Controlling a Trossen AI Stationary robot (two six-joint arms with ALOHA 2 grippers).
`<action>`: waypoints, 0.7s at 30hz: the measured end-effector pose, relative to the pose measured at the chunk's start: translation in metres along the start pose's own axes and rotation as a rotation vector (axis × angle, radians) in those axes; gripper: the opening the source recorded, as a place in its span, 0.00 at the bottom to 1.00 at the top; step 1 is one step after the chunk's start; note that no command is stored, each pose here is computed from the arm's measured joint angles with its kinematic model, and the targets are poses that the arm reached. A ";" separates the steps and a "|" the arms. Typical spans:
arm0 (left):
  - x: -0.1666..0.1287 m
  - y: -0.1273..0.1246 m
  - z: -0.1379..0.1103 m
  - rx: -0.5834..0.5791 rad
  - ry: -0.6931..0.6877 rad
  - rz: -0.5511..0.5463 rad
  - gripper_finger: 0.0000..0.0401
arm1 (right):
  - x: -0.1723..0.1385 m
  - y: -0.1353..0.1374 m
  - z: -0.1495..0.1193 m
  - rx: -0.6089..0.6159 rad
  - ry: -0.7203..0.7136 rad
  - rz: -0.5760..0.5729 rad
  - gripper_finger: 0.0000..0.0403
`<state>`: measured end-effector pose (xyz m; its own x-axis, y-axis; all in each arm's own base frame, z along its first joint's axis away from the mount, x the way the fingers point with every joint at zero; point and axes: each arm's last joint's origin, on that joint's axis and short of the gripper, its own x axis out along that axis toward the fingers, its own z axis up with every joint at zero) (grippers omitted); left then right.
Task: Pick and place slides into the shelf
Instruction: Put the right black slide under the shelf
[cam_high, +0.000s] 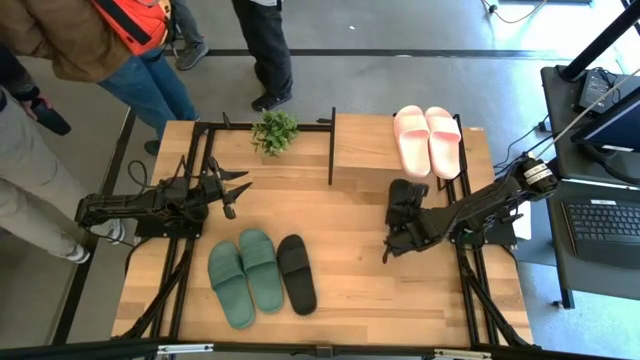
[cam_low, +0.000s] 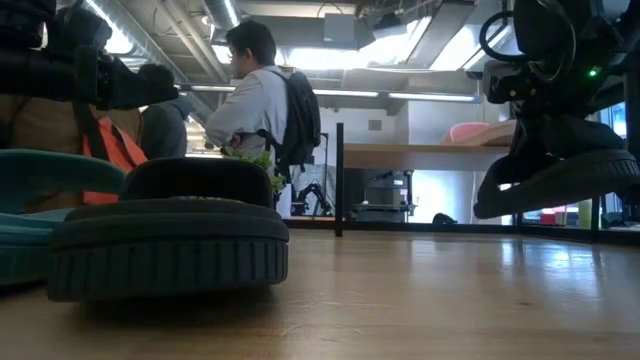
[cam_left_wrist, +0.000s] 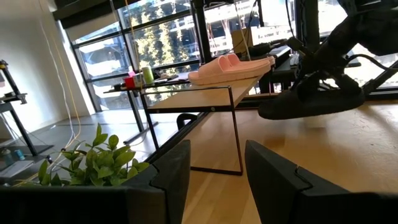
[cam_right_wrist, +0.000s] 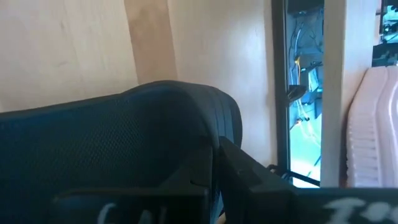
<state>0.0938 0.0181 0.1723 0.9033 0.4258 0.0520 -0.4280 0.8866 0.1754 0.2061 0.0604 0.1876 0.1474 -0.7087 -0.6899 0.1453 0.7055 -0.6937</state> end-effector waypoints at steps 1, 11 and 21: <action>0.000 0.000 0.000 0.000 0.000 0.000 0.36 | 0.000 0.000 0.000 -0.006 0.000 0.001 0.03; 0.000 0.000 0.000 0.000 0.000 0.000 0.36 | 0.002 -0.002 0.002 -0.058 -0.001 -0.015 0.03; 0.000 0.000 0.000 -0.003 0.000 0.000 0.36 | 0.016 -0.013 0.010 -0.105 0.026 -0.023 0.03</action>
<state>0.0938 0.0181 0.1723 0.9034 0.4257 0.0520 -0.4280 0.8871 0.1728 0.2161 0.0400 0.1873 0.1194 -0.7258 -0.6774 0.0445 0.6855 -0.7267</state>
